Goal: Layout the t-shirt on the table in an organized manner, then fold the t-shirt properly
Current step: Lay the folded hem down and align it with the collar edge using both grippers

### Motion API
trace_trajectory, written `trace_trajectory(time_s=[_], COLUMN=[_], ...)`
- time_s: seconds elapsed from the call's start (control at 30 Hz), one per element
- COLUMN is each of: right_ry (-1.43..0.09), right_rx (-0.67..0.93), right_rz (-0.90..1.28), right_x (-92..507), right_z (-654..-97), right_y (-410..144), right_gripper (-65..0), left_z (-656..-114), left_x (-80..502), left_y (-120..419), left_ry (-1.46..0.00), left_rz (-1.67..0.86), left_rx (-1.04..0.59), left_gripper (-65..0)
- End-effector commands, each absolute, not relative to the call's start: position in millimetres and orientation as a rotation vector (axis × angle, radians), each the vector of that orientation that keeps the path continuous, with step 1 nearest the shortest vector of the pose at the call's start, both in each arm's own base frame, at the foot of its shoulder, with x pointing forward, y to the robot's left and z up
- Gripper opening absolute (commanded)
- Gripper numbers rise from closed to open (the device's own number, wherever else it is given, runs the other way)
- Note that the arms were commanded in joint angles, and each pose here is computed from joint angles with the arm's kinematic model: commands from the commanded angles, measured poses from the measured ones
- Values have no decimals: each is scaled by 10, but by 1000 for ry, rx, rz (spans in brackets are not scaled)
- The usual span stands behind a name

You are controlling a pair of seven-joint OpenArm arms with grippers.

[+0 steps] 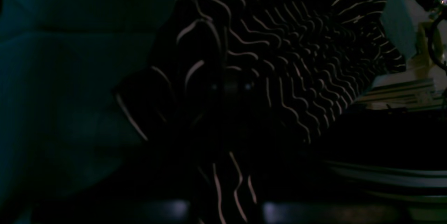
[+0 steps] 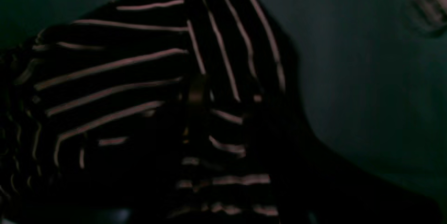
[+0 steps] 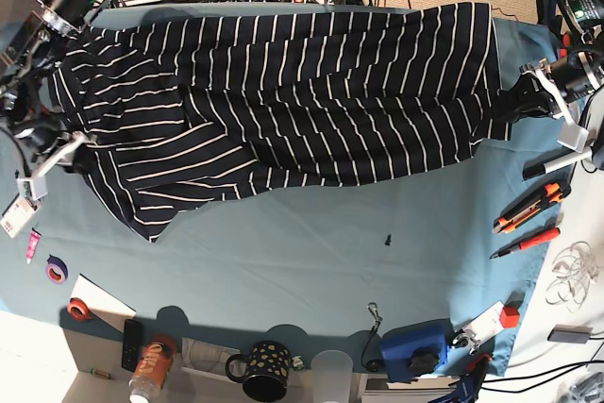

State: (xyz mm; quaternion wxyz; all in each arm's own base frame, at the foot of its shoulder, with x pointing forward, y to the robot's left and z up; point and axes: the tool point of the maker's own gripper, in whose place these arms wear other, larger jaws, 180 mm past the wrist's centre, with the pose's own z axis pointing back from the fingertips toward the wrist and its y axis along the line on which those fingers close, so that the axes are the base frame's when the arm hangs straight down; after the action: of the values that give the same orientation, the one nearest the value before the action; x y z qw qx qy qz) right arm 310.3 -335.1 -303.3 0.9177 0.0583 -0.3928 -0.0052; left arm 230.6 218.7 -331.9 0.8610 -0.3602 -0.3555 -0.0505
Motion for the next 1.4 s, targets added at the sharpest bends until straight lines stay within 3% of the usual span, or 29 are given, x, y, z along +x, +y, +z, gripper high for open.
trace_trajectory(time_s=[0.0,0.33,0.9,0.93,1.0,1.03,1.37], right_ry=[-865,-843,-608,-614,-637,-652,-878], right_rx=[107,159,246,250,276,290,301], right_rz=[-1,-8,219,218,211,209,290], right_x=[3190,3329,3390,3399,3423,3438,3626], right_z=[-2899,-3140,-3618,-3611,-3568,-3536,-2834], right_y=[-3423,-3388,-2649,-2639,-2608,-2591,-2421], right_gripper=[-488,-488,-493,-517,-637,-650,-650], left_z=[-3175,-3170,-3171,-3171,-3171,-3171,-3171], left_x=[2384,2389,2388,2387,2387,2387,2387], left_y=[2237,2238,2238,2238,2238,2238,2238], left_ry=[-800,-803,-803,-802,-802,-802,-802], left_rz=[-122,-121,-120,-120,-120,-120,-121], left_rx=[-751,-752,-752,-752,-752,-752,-752], left_gripper=[-650,-650,-650,-650,-650,-650,-650])
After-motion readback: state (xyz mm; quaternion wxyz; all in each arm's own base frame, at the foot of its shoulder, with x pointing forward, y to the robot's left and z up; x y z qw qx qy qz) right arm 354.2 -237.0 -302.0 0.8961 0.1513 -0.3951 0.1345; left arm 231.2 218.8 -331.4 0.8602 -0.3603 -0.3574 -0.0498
